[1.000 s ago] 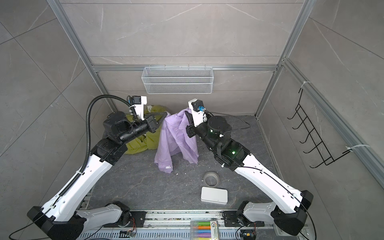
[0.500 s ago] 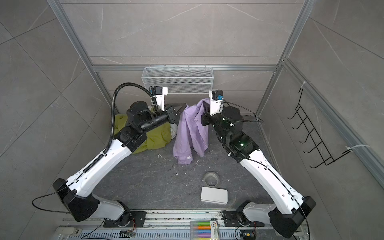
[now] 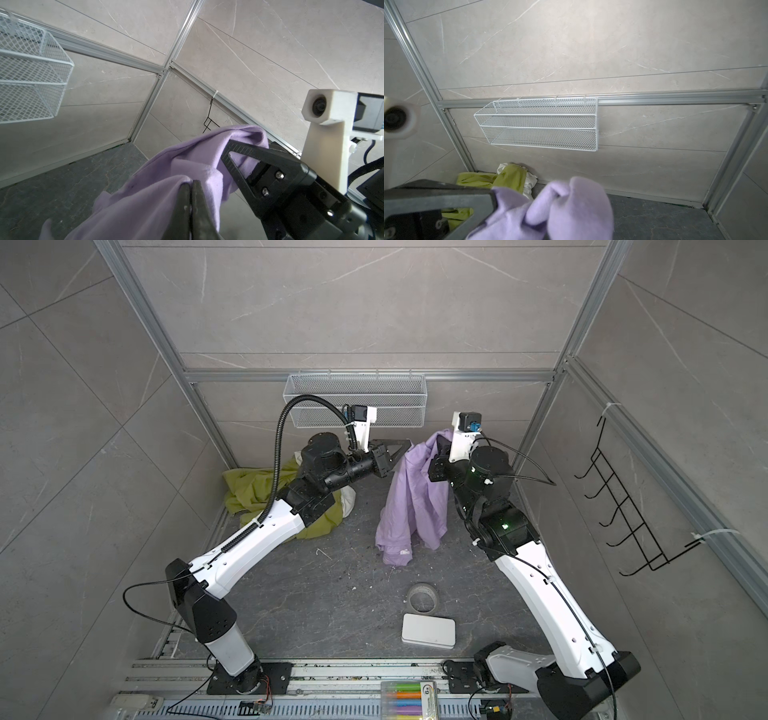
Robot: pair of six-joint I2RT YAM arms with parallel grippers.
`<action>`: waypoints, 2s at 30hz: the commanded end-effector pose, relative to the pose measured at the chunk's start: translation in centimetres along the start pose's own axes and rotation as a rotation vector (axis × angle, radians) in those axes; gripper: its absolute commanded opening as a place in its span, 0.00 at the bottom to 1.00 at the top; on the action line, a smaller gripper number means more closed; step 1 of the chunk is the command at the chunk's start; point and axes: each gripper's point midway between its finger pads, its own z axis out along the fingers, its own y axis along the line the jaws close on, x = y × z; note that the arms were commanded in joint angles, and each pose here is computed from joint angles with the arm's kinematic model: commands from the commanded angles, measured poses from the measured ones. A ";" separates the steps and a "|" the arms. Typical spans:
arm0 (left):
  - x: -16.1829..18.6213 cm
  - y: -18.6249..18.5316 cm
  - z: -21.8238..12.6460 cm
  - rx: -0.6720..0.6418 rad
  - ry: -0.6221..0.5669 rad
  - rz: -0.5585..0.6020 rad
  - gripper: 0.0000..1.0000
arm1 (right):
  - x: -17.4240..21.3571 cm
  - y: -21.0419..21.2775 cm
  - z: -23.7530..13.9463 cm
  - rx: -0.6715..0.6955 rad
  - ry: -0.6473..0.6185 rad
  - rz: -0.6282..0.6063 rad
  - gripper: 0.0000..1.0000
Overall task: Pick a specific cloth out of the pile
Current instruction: 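Carry the lavender shirt with both grippers away from the pile, farther from the robot, then lower the lavender shirt with both grippers onto the table beside the pile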
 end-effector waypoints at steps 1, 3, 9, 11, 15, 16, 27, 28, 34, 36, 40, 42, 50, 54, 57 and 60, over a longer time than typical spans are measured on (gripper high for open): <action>-3.2 -3.5 -0.5 0.110 -0.097 0.038 0.00 | -0.6 -0.5 -0.8 0.003 -0.021 0.026 0.00; -2.6 -2.9 -0.5 0.096 -0.092 0.033 0.00 | -0.2 -0.6 -0.6 0.000 -0.012 0.030 0.00; -0.6 -1.1 -1.1 0.042 -0.079 0.034 0.00 | 1.5 -0.4 0.3 -0.014 0.024 0.044 0.00; 0.2 -0.4 -1.4 0.018 -0.071 0.040 0.00 | 2.2 -0.4 0.6 -0.015 0.038 0.048 0.00; 1.5 0.8 -2.1 -0.028 -0.054 0.051 0.00 | 3.1 -0.3 1.1 -0.025 0.056 0.056 0.00; 1.8 1.0 -2.3 -0.039 -0.049 0.055 0.00 | 3.4 -0.2 1.2 -0.028 0.063 0.058 0.00; 4.1 4.5 -5.7 -0.179 -0.004 0.080 0.00 | 6.2 0.8 2.3 -0.079 0.128 0.088 0.00; 4.2 4.8 -6.0 -0.190 -0.004 0.077 0.00 | 6.5 0.9 2.4 -0.085 0.136 0.092 0.00; 5.1 6.5 -7.2 -0.237 0.002 0.055 0.00 | 7.7 1.3 2.7 -0.108 0.166 0.109 0.00; 5.4 6.9 -7.6 -0.249 0.005 0.053 0.00 | 8.1 1.4 2.7 -0.112 0.176 0.115 0.00; 5.9 7.5 -8.1 -0.269 0.011 0.048 0.00 | 8.7 1.6 2.7 -0.120 0.190 0.121 0.00; 6.4 8.0 -8.4 -0.282 0.019 0.044 0.00 | 8.9 1.5 2.7 -0.119 0.194 0.122 0.00; 10.2 10.6 -9.0 -0.332 0.063 0.010 0.00 | 10.4 1.7 2.8 -0.129 0.226 0.126 0.00; 11.7 11.5 -9.6 -0.361 0.088 0.007 0.00 | 11.3 2.2 2.9 -0.160 0.247 0.134 0.00; 12.7 12.2 -10.0 -0.382 0.104 0.007 0.00 | 12.1 2.4 3.1 -0.166 0.268 0.141 0.00; 13.7 12.8 -10.3 -0.396 0.116 0.001 0.00 | 13.1 2.6 2.9 -0.174 0.285 0.151 0.00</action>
